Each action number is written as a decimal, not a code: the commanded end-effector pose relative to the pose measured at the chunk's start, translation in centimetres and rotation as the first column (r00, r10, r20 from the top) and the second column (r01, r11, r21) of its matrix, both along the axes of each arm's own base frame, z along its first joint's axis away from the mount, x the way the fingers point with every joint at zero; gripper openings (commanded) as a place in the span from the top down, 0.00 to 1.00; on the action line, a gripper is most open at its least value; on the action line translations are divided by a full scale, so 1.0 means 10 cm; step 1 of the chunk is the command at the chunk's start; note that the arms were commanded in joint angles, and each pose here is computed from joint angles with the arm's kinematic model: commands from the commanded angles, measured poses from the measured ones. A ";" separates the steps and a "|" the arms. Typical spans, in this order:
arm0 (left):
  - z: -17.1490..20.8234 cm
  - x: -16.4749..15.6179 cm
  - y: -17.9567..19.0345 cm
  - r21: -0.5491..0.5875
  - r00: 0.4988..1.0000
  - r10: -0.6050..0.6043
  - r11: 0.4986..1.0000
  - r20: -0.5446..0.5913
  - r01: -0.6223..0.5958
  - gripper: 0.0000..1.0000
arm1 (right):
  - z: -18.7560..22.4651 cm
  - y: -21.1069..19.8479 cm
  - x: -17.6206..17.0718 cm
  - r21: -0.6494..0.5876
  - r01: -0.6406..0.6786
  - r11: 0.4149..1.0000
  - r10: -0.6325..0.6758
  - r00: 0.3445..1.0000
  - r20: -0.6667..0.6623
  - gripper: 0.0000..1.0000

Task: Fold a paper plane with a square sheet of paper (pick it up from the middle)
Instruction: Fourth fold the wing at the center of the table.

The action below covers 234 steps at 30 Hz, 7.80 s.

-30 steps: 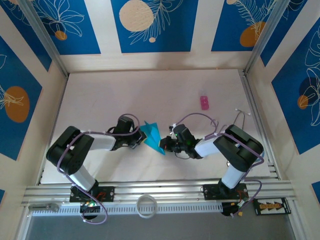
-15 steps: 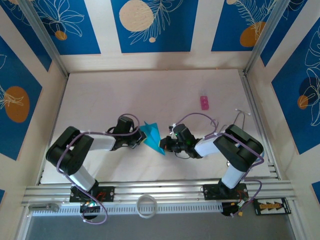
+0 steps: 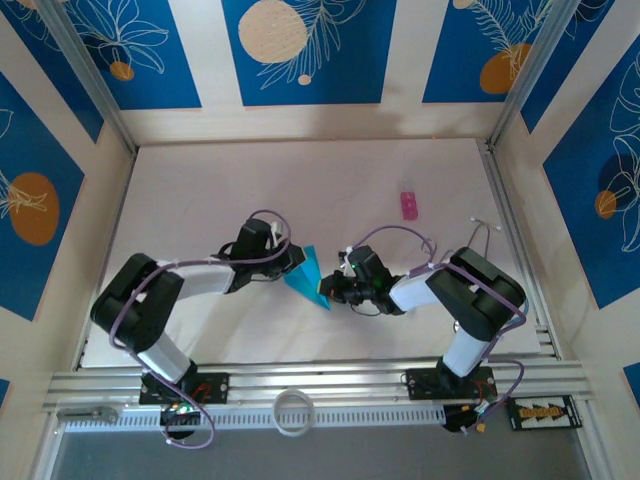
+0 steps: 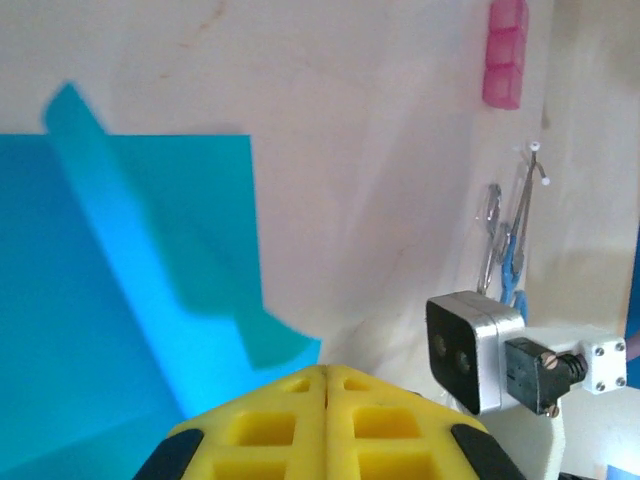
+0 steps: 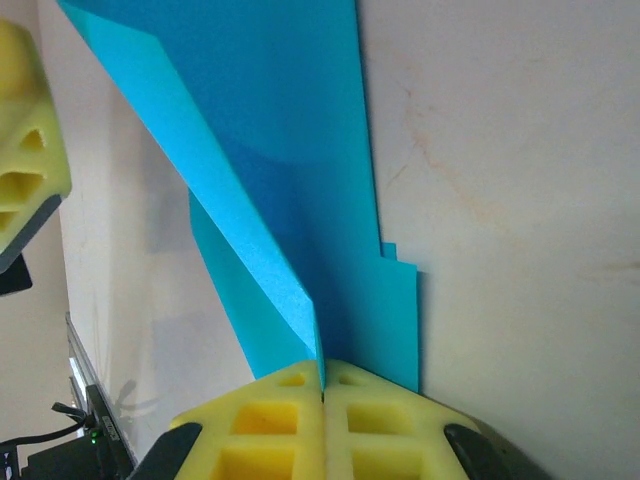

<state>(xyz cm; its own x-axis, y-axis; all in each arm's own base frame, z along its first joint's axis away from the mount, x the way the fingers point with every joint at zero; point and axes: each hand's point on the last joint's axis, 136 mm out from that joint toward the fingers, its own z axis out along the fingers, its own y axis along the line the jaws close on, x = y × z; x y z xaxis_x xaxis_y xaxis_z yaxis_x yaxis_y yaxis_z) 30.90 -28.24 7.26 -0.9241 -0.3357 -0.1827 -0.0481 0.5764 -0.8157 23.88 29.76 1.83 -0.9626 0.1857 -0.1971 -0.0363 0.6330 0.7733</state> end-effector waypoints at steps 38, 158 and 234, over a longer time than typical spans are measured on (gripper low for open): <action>-0.48 0.05 -0.18 0.068 0.990 -0.073 0.994 -0.123 0.082 0.89 | -0.32 -0.13 -0.16 -0.053 0.005 0.999 -0.014 0.985 -0.170 0.99; -0.81 -0.13 0.02 0.148 0.978 -0.054 0.985 -0.202 0.085 0.96 | 0.39 -0.29 -0.41 -0.085 -0.179 0.980 0.163 0.973 -0.166 0.86; -0.83 -0.15 0.13 0.151 0.981 -0.022 0.987 -0.193 0.052 0.98 | 0.25 0.01 -0.18 -0.078 -0.133 0.988 0.119 0.979 -0.164 0.98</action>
